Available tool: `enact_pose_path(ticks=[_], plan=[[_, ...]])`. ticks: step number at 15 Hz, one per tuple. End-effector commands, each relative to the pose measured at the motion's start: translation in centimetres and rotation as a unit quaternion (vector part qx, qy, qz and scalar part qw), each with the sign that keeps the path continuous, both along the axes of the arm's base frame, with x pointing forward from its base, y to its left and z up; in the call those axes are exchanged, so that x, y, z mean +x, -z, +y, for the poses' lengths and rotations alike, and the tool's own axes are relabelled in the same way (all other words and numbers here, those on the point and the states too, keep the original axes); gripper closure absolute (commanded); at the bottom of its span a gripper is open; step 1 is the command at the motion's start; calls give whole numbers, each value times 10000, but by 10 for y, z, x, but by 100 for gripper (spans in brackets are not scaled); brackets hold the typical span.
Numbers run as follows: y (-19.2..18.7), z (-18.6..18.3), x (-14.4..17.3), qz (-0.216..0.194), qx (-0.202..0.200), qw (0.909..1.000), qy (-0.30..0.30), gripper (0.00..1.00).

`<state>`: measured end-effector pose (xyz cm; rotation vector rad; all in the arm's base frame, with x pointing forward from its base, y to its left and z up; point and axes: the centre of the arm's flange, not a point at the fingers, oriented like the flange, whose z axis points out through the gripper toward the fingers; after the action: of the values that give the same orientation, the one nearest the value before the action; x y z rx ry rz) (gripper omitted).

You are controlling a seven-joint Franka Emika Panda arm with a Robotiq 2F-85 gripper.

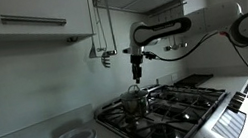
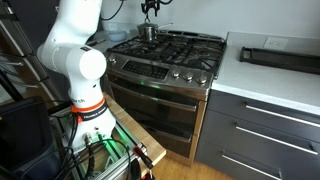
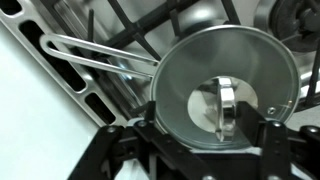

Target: Move the silver pot to the right

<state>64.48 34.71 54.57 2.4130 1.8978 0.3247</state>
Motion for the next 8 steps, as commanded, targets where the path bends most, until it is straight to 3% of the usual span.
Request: enact_pose_path(ticks=[1,3,8], plan=[[-1,-16,3,-271,-393,9951,869,0],[3,-27,11,-319,-55,9952,925,0],[-3,-25,17,-306,-89,9959,851,0]])
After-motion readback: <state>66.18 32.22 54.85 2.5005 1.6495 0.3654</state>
